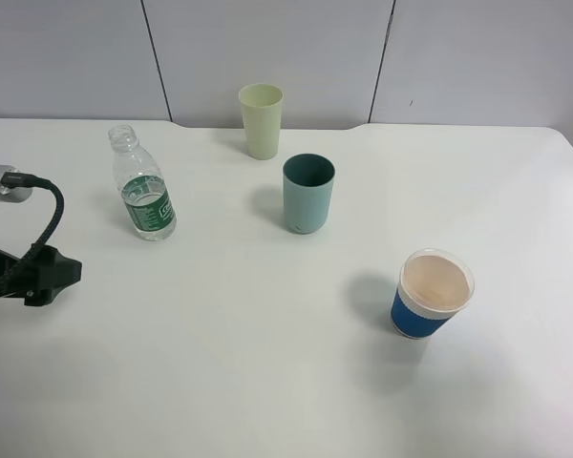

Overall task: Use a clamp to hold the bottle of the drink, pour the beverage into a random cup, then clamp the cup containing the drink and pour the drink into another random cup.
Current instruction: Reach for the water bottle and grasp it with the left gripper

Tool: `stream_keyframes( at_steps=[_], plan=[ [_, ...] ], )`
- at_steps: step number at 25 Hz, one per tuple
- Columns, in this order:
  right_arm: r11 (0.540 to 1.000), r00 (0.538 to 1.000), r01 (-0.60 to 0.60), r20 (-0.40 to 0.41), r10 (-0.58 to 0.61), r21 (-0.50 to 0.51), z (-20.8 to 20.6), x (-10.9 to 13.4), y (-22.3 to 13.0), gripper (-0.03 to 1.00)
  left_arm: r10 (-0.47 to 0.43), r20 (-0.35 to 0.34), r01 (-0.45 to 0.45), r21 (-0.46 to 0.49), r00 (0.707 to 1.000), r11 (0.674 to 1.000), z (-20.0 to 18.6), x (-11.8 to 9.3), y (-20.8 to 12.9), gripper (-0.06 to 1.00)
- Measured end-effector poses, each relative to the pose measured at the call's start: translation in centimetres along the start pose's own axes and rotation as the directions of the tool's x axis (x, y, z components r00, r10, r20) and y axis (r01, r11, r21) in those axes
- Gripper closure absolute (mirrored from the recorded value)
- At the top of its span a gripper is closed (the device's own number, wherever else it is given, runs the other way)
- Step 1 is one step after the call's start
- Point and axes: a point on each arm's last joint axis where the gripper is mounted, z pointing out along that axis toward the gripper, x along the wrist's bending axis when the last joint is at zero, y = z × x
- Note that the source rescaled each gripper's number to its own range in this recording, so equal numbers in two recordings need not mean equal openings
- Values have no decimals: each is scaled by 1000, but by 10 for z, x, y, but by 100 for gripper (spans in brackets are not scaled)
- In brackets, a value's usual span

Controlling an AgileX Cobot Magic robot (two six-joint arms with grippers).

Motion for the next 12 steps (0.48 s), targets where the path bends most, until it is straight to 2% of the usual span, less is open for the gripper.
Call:
stream_keyframes(
  at_steps=[4, 6, 12],
  plan=[
    [1000, 1000, 0, 0, 0, 0, 0, 0, 0, 14, -65, 9, 65, -76, 998, 995, 10, 0, 2, -6],
    [1000, 1000, 0, 0, 0, 0, 0, 0, 0, 14, -68, 17, 69, -111, 998, 991, 15, 0, 4, -6],
    [1000, 1000, 0, 0, 0, 0, 0, 0, 0, 14, 6, 55, 4, -189, 998, 982, 35, -4, 10, -6]
  ],
)
